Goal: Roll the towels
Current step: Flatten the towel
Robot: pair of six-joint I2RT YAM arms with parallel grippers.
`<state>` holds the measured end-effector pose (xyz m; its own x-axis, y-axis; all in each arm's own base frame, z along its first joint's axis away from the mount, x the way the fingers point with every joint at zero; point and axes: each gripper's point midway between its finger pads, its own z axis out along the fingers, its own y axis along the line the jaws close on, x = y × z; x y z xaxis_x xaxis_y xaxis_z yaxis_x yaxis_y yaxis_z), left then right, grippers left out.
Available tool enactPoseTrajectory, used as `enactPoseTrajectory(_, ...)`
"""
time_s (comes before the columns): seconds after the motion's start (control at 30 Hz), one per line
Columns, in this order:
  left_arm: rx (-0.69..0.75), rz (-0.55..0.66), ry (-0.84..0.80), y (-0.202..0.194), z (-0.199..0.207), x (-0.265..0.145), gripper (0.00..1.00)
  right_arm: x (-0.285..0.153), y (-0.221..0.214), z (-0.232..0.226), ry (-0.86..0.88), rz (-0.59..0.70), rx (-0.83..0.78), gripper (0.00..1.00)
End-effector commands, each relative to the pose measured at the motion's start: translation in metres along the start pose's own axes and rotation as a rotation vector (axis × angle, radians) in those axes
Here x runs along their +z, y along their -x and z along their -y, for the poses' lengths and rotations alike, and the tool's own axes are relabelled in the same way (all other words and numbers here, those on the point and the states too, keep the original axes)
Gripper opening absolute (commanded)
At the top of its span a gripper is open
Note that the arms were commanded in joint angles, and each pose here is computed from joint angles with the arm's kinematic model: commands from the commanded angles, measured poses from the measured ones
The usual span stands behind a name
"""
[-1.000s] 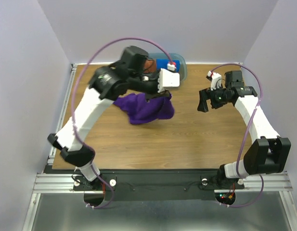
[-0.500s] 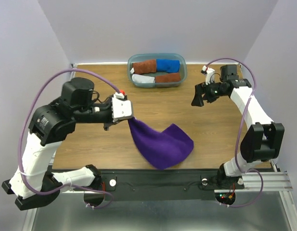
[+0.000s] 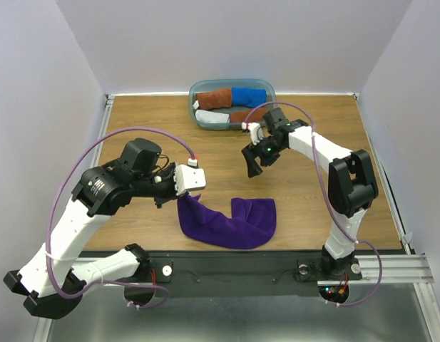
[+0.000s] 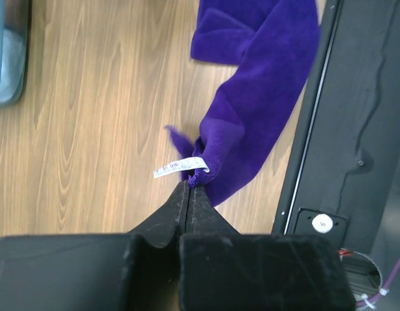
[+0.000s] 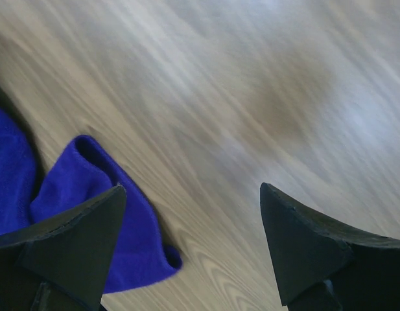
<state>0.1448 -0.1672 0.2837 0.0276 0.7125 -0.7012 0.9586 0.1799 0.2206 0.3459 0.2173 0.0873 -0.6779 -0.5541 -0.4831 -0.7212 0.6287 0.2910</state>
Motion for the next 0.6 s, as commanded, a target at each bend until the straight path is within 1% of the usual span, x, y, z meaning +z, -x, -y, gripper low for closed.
enactPoseTrajectory(0.0,-0.005,0.022,0.094,-0.001,-0.015,-0.002,0.0,0.018,0.008,-0.035,0.027,-0.012,-0.074,0.87)
enactPoseTrajectory(0.07,-0.017,0.033,0.1,0.0,-0.016,-0.003,0.0,0.029,0.0,-0.045,0.041,-0.048,-0.062,0.76)
enactPoseTrajectory(0.1,-0.024,0.043,0.1,0.002,-0.016,-0.004,0.0,0.033,-0.005,-0.052,0.053,-0.066,-0.059,0.67)
enactPoseTrajectory(0.13,-0.025,0.046,0.1,0.002,-0.016,-0.004,0.0,0.036,-0.012,-0.055,0.062,-0.084,-0.037,0.63)
enactPoseTrajectory(0.2,-0.027,0.049,0.104,0.003,-0.017,-0.005,0.0,0.034,-0.016,-0.059,0.066,-0.09,-0.014,0.61)
enactPoseTrajectory(0.27,-0.024,0.055,0.109,0.005,-0.018,-0.006,0.0,0.031,-0.024,-0.063,0.071,-0.103,0.023,0.55)
enactPoseTrajectory(0.37,-0.025,0.059,0.111,0.005,-0.018,-0.007,0.0,0.027,-0.039,-0.072,0.096,-0.138,0.06,0.53)
enactPoseTrajectory(0.47,-0.031,0.059,0.112,0.005,-0.018,-0.006,0.0,0.026,-0.054,-0.071,0.078,-0.173,0.086,0.49)
enactPoseTrajectory(0.57,-0.035,0.062,0.109,0.005,-0.018,-0.004,0.0,0.027,-0.063,-0.075,0.098,-0.197,0.104,0.49)
